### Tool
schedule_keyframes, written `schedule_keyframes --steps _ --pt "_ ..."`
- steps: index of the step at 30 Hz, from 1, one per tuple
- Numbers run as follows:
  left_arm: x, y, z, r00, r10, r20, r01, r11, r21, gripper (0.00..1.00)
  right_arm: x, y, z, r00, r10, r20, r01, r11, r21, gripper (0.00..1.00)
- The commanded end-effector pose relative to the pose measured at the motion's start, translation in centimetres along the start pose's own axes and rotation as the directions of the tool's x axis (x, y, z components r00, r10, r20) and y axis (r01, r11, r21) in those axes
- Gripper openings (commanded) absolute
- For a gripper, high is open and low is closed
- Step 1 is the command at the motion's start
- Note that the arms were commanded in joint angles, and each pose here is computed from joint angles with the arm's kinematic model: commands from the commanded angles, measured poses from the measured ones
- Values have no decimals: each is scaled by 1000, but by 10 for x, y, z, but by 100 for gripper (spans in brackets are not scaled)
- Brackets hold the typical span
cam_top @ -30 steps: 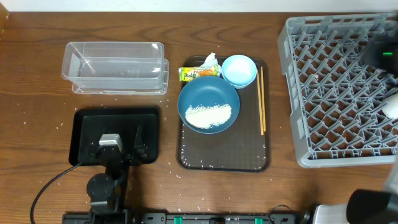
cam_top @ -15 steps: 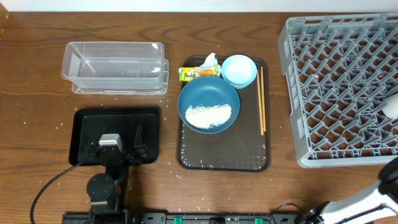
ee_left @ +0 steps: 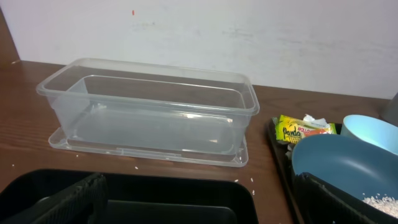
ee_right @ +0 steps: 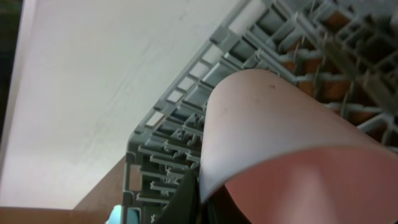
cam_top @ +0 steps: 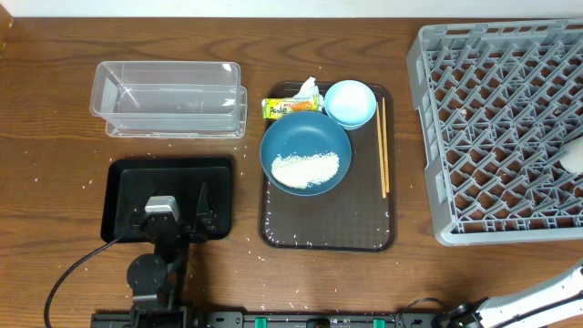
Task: Sort waste into correct bins and load items into the dishwasher rack
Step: 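Lift the pink cup and carry it to the dish rack, then lower the pink cup into the rack and release it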
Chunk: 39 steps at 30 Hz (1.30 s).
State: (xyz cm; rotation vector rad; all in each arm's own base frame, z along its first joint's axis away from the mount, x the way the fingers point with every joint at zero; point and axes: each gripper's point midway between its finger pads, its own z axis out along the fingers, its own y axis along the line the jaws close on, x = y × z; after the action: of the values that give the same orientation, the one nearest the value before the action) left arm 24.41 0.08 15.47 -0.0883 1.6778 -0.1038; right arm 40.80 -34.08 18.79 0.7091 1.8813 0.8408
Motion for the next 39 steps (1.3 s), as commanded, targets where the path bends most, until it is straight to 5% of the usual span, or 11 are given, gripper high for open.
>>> schedule_keyframes --steps 1,20,39 --pt "16 1 2 999 8 -39 -8 1000 0 98 8 -5 9 999 38 -31 -40 997 -66 3" --pt "16 1 2 999 8 -39 -8 1000 0 98 20 -37 8 995 95 -42 -96 995 -36 9" --pt "16 1 2 999 8 -39 -8 1000 0 98 19 -60 -52 985 172 15 -170 953 251 11"
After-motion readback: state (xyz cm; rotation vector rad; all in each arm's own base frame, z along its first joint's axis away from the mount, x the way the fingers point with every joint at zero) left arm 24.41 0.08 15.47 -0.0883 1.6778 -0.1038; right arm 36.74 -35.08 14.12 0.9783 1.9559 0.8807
